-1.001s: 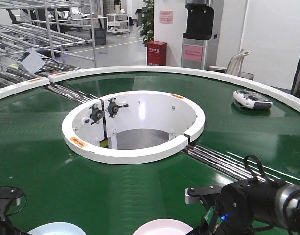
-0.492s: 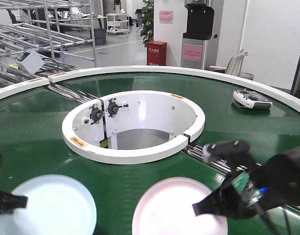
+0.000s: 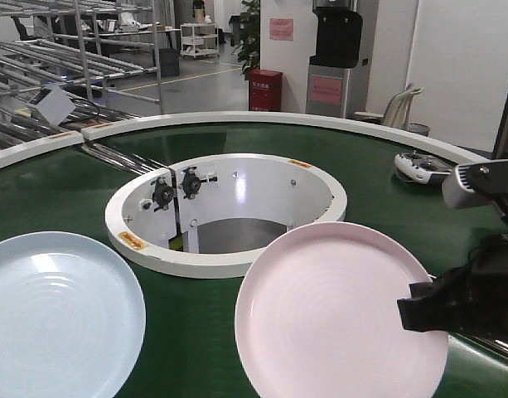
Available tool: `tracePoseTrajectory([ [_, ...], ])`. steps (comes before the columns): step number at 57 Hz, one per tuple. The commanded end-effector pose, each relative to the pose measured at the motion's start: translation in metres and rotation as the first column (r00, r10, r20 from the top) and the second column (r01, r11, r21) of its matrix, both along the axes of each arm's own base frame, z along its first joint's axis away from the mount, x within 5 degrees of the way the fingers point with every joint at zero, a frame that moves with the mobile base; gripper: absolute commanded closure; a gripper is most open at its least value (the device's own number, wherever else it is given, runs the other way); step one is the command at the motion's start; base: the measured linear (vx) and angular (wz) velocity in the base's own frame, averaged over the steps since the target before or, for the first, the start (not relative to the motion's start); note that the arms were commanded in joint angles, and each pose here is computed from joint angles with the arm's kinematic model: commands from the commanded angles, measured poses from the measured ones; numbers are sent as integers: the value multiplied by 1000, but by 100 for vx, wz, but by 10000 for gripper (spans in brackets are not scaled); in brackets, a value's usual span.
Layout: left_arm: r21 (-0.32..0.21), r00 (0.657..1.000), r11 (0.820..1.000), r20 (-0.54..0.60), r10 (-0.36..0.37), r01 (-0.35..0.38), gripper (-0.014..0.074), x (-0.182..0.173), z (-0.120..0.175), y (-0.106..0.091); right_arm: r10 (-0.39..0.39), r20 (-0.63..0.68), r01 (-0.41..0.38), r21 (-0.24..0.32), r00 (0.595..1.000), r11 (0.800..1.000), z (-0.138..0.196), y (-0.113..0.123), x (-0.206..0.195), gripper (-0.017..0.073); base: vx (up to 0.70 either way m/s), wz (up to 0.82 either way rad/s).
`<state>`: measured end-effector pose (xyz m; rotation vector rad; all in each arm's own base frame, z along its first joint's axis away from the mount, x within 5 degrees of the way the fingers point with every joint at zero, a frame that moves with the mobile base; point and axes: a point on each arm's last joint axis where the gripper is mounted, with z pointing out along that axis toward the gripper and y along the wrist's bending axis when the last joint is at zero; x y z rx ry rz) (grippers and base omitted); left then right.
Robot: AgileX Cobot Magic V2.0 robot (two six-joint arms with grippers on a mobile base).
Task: Grab plate from conveyor and place on tray
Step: 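Lift both plates off the conveyor with both grippers, then hold both plates while the base drives to the steel table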
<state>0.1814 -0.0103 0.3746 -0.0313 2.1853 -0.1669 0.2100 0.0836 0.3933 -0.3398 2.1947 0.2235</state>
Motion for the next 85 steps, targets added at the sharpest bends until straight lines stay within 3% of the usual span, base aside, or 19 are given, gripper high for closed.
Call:
tracePoseTrajectory([
  [1, -32, 993, 999, 118, 11, -7, 596, -1, 17, -1, 2, 120, -6, 35, 993, 999, 20, -2, -2, 572, 0, 0],
  [55, -28, 995, 1000, 95, 8, -5, 594, -1, 15, -1, 2, 120, -6, 34, 993, 999, 20, -2, -2, 572, 0, -1],
  [85, -28, 995, 1000, 95, 8, -6, 594, -2, 15, -1, 2, 125, -6, 35, 992, 999, 21, -3, -4, 572, -9, -32],
])
